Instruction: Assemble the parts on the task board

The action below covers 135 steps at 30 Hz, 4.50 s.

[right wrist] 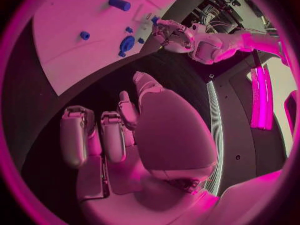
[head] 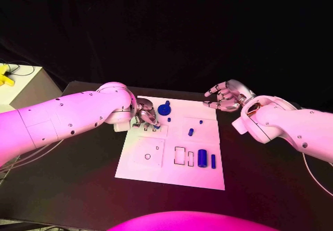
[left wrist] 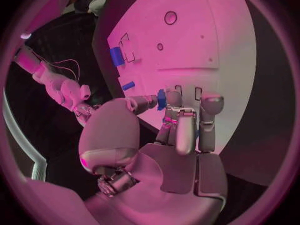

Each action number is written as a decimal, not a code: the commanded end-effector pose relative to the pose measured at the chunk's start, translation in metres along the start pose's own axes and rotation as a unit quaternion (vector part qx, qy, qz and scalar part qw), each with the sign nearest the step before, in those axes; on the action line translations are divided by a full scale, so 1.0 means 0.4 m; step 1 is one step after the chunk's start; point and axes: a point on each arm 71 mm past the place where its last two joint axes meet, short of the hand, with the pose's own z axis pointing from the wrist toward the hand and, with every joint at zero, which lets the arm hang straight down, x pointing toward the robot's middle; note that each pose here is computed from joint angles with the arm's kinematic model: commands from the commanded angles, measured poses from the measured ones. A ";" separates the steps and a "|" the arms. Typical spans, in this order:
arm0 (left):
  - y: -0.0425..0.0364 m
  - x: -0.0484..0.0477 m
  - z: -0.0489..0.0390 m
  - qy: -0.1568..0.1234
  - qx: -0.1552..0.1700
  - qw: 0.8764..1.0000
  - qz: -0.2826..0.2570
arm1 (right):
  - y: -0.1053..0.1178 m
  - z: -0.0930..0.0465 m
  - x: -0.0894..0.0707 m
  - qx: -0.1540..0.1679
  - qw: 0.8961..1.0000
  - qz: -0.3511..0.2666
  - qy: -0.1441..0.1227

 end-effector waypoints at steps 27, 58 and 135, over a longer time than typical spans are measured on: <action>0.004 0.008 0.010 -0.062 -0.033 0.993 0.093 | -0.003 -0.002 0.003 0.001 1.000 -0.010 0.012; -0.007 0.029 0.017 -0.019 -0.037 0.992 0.117 | -0.004 -0.003 0.003 0.001 1.000 -0.012 0.014; -0.005 0.059 0.004 0.039 -0.035 0.988 0.146 | -0.015 -0.004 0.014 0.005 1.000 -0.012 0.018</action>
